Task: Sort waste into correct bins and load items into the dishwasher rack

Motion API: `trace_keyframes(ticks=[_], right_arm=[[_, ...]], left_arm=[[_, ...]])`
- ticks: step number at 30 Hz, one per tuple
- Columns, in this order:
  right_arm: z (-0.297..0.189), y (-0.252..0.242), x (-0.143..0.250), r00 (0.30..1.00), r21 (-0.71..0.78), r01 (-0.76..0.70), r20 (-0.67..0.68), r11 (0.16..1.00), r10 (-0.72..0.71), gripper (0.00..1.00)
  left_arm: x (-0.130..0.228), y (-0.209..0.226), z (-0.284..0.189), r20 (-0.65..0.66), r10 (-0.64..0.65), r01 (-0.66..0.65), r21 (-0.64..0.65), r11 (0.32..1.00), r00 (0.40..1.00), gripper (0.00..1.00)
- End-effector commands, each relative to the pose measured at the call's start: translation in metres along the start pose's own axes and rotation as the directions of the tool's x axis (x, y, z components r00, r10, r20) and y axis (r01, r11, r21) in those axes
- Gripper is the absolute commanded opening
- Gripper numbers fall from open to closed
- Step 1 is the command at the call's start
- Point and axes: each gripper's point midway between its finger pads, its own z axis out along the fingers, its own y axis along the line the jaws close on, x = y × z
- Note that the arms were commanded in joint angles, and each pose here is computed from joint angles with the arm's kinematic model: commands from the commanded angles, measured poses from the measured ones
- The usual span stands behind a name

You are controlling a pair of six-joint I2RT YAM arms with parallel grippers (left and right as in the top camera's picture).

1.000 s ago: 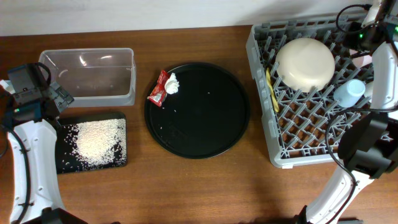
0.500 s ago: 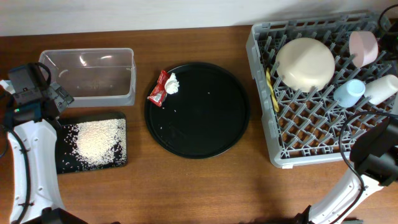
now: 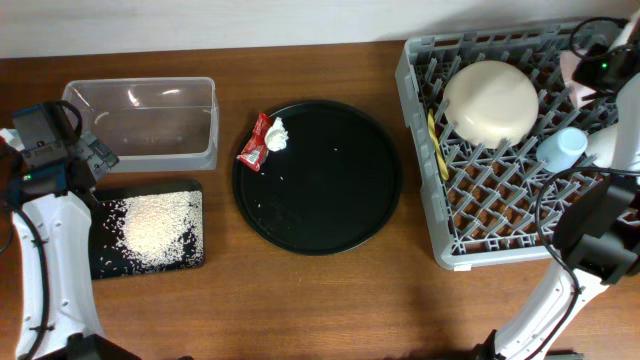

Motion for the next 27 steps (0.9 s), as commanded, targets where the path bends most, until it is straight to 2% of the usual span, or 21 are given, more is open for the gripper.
trace_keyframes(ticks=[1, 15, 20, 27], right_arm=[[0.010, 0.034, 0.014, 0.997, -0.076, 0.072, -0.036, 0.994, -0.075, 0.04], [0.008, 0.050, 0.031, 0.991, -0.119, 0.081, -0.099, 0.990, -0.093, 0.04], [0.008, 0.070, 0.046, 0.974, -0.149, 0.164, -0.132, 0.975, -0.184, 0.04], [0.002, 0.089, 0.043, 0.967, -0.176, 0.214, -0.104, 0.961, -0.234, 0.05]], left_arm=[[-0.009, 0.001, -0.009, 0.030, -0.023, 0.023, 0.011, 1.000, 0.999, 0.99], [-0.009, 0.001, -0.009, 0.030, -0.023, 0.023, 0.011, 1.000, 0.999, 0.99], [-0.009, 0.001, -0.009, 0.030, -0.023, 0.023, 0.011, 1.000, 0.999, 0.99], [-0.009, 0.001, -0.009, 0.030, -0.023, 0.023, 0.011, 1.000, 0.999, 0.99]])
